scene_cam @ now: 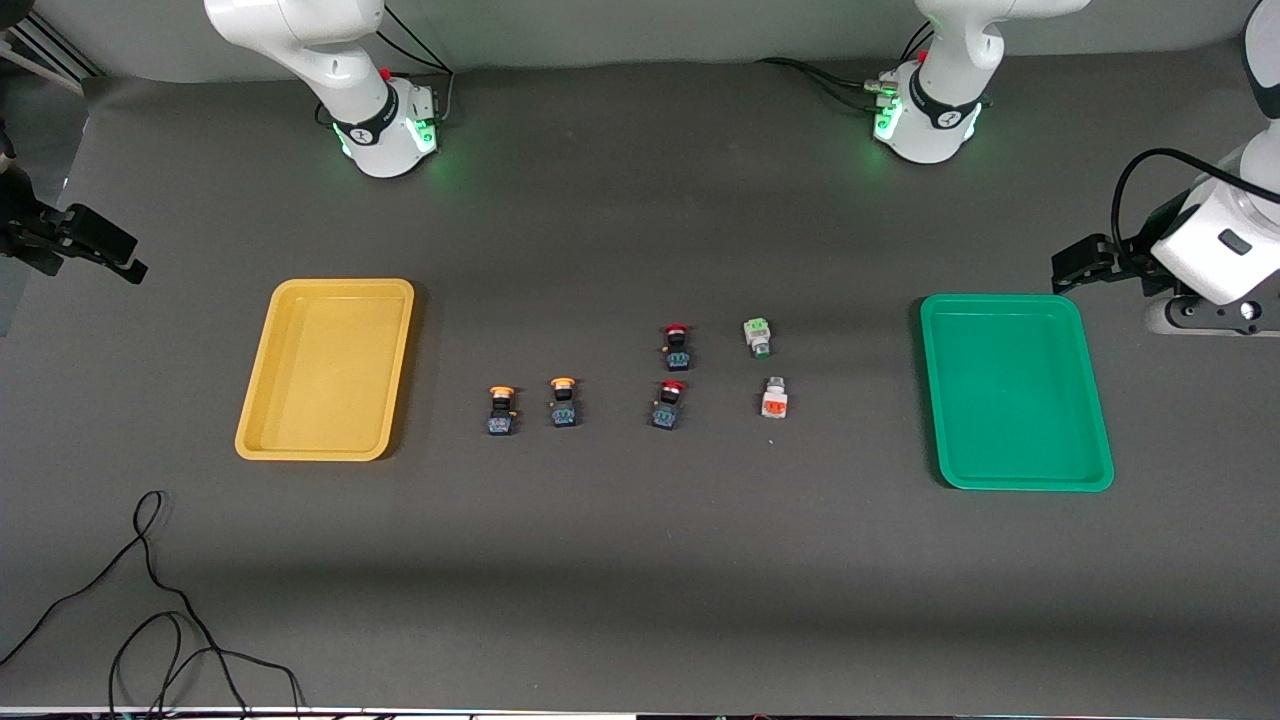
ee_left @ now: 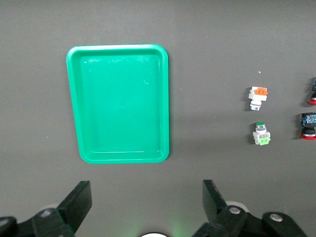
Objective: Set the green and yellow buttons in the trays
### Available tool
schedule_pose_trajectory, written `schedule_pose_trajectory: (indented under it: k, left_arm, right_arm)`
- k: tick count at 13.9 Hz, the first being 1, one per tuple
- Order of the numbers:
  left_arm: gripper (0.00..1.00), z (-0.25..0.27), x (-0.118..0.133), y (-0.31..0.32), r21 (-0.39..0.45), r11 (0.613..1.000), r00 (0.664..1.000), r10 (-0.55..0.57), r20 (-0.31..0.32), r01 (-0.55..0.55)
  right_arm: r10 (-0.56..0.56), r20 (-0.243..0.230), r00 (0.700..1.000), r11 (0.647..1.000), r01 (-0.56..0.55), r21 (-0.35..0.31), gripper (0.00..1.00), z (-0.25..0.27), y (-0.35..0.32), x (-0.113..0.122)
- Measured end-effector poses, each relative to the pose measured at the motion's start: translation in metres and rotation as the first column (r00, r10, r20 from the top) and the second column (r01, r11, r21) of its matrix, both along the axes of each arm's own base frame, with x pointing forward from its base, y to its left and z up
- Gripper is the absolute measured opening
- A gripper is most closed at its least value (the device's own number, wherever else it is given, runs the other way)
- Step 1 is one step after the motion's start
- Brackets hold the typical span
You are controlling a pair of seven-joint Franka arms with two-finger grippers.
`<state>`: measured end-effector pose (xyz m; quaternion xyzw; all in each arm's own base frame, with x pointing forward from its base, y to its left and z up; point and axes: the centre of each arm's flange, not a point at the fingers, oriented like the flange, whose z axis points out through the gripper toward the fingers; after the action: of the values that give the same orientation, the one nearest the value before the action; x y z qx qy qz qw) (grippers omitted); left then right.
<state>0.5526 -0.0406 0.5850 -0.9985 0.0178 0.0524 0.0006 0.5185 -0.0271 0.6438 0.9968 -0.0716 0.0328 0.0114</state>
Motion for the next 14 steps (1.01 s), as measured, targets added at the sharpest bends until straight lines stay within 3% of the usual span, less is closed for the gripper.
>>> schedule_pose_trajectory:
  k: [7, 14]
  left_arm:
    - [1.00, 0.001, -0.001, 0.000, 0.000, 1.000, 1.000, 0.000, 0.001, 0.000]
    - [1.00, -0.001, -0.001, -0.001, 0.001, 1.000, 1.000, -0.002, -0.006, 0.002]
  right_arm:
    - [0.013, -0.004, 1.000, 1.000, -0.013, -0.002, 1.00, -0.002, 0.007, 0.003]
    - [0.010, -0.051, 0.999, 1.000, -0.011, -0.003, 1.00, -0.026, 0.007, 0.014]
